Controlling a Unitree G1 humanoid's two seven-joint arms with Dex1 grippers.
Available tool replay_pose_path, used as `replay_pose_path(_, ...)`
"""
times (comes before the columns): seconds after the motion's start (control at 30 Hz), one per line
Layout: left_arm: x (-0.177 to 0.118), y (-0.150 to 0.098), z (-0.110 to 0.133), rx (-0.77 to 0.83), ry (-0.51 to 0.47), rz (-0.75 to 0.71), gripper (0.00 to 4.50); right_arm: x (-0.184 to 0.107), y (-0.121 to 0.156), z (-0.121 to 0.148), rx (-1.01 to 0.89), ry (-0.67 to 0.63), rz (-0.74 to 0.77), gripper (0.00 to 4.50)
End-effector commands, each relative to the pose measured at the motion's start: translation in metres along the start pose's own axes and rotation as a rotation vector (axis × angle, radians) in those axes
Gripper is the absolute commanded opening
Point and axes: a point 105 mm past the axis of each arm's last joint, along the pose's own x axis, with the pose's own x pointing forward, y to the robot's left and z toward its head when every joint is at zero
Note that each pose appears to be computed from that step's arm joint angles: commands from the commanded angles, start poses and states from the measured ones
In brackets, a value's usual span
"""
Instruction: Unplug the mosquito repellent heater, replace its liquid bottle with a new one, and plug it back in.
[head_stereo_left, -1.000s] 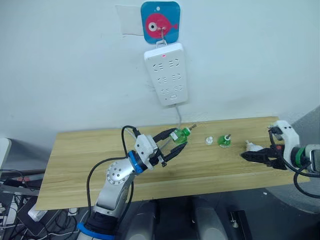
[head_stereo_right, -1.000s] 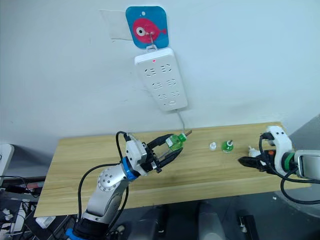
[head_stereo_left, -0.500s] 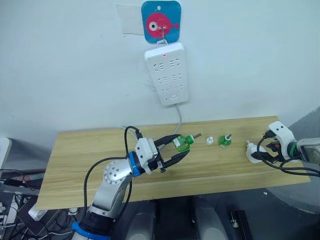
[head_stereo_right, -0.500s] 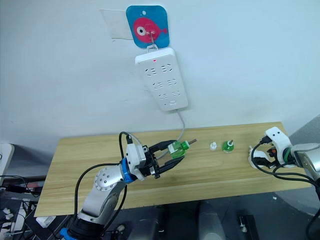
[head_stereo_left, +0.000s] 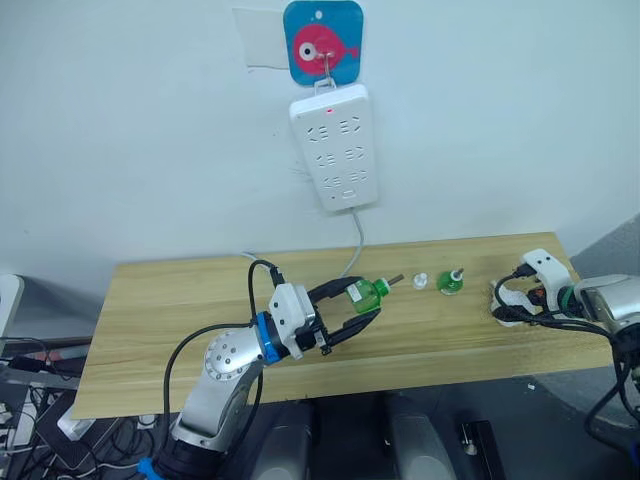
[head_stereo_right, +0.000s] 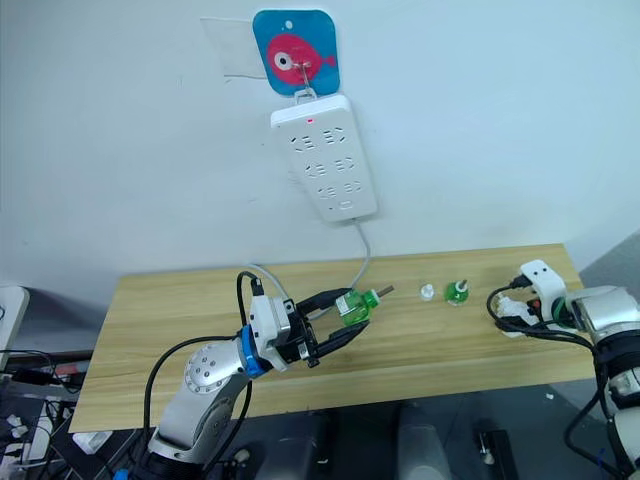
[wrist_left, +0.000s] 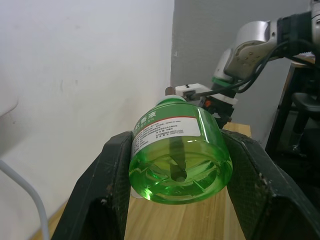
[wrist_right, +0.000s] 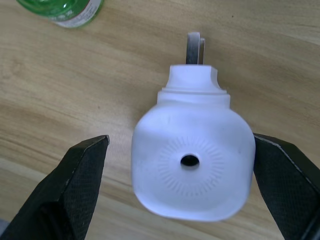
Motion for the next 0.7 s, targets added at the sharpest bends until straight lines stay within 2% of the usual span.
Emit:
replay_pose_path(0.03, -0.001, -0.004, 0.01, 0.004, -0.033, -0.011, 2.25, -0.004, -0.009, -0.001, 0.02, -0.005, -0.008, 4.48)
replay_pose_path(0.17, -0.002, -0.001, 0.01, -0.014, -0.027, 0.008, 2.25, -0.002, -0.012, -0.005, 0.008, 0.006, -0.009, 4.48)
replay_pose_path(0.27, -0.003, -0.002, 0.01, -0.013, -0.025, 0.002, 2.25, -0.003, -0.014, -0.003, -0.01, -0.02, -0.014, 3.9)
replay_pose_path(0.37, -0.003, -0.003, 0.009, -0.014, -0.022, 0.005, 2.25, -0.004, -0.014, -0.003, -0.036, -0.041, 0.003, 2.94)
replay_pose_path(0.6, -0.004, -0.005, 0.007, -0.018, -0.021, -0.005, 2.25, -0.02, -0.017, -0.005, 0.005, -0.063, 0.046, 2.94)
replay_pose_path(0.7, -0.005, -0.007, 0.007, -0.034, -0.02, -0.036, 2.25, -0.043, 0.0, 0.001, 0.075, -0.068, 0.218, 2.94)
